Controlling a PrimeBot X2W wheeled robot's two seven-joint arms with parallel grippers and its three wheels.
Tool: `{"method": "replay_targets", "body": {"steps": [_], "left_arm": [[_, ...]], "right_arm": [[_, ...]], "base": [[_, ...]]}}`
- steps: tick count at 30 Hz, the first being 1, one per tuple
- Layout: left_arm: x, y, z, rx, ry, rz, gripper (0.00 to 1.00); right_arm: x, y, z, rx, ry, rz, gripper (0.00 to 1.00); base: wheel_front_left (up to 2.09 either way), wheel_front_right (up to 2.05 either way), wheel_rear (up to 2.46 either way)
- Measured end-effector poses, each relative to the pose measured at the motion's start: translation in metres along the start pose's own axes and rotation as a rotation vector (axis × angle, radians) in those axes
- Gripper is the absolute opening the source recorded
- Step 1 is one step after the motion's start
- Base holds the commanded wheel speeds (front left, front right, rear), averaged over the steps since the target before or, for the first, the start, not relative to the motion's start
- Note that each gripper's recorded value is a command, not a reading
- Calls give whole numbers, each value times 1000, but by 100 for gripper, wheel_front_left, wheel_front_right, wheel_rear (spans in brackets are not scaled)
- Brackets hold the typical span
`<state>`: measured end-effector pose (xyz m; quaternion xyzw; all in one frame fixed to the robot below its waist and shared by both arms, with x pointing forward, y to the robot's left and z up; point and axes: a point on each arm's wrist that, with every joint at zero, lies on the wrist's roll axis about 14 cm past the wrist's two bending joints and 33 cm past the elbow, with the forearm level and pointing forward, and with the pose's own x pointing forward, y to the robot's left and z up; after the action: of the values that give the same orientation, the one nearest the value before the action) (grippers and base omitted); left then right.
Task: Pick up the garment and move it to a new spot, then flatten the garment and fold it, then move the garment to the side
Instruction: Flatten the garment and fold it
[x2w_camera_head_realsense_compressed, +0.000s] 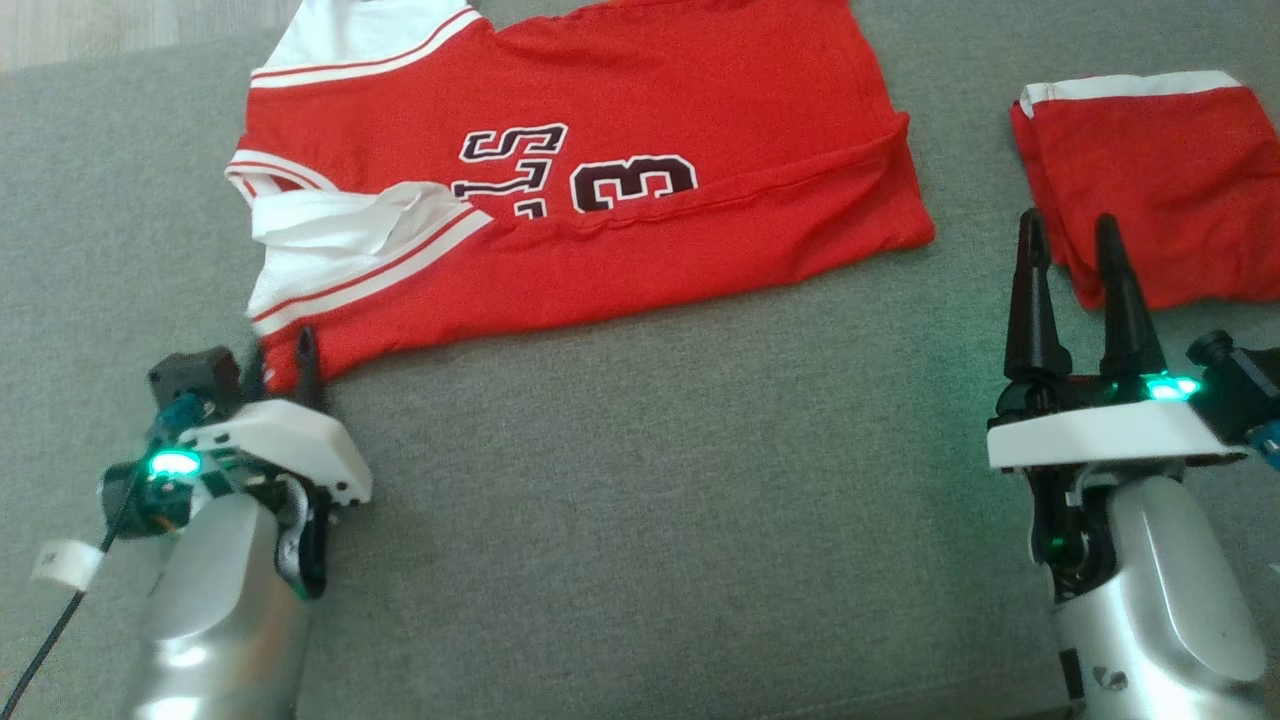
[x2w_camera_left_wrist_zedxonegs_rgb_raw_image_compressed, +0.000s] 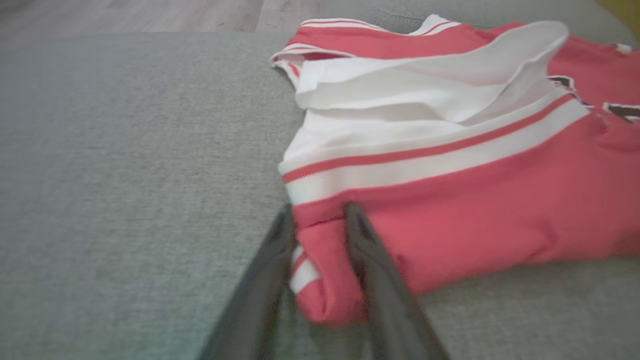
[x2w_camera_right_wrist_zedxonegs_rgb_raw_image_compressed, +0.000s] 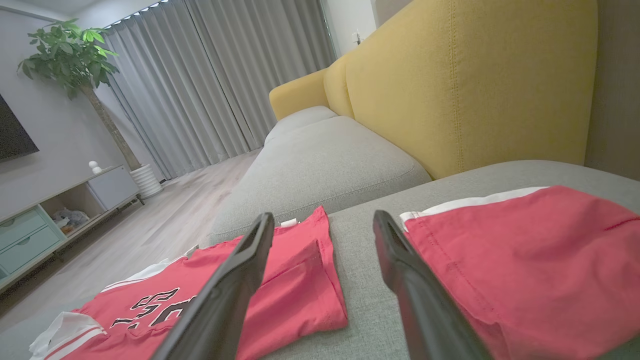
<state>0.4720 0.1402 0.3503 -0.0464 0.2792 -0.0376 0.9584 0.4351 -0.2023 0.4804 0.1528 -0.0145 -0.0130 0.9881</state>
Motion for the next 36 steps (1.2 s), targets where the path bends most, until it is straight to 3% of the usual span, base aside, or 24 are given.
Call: {"method": "replay_targets", "body": {"steps": [6, 14, 18, 22, 32, 33, 34, 35, 36], "left_arm": [[-5, -6, 16, -37, -76, -21, 0], [-20, -21, 86, -17, -363, -86, 0], [-29, -28, 111, 5, -459, -113, 0], [-33, -33, 122, 20, -503, -137, 0], [-37, -36, 117, 40, -497, -156, 0], [-37, -36, 117, 38, -497, -156, 0], [-37, -36, 116, 38, -497, -154, 0], [-38, -35, 116, 39, -495, -153, 0], [-37, -34, 115, 40, -490, -151, 0]], "right_arm": [[0, 1, -5, -1, 18, 1, 100], [21, -5, -21, -61, 106, -14, 100], [35, -10, -41, -50, 219, -37, 100], [44, -11, -76, -61, 374, -48, 100], [55, -5, -121, -77, 571, -51, 100], [57, -6, -122, -95, 581, -47, 61], [60, -5, -122, -106, 585, -42, 6], [62, -3, -122, -115, 587, -37, 0], [63, -2, -122, -127, 588, -31, 0]], "base": [[0, 0, 0], [0, 0, 0], [0, 0, 0], [0, 0, 0], [0, 0, 0], [0, 0, 0], [0, 0, 0], [0, 0, 0], [0, 0, 0]]}}
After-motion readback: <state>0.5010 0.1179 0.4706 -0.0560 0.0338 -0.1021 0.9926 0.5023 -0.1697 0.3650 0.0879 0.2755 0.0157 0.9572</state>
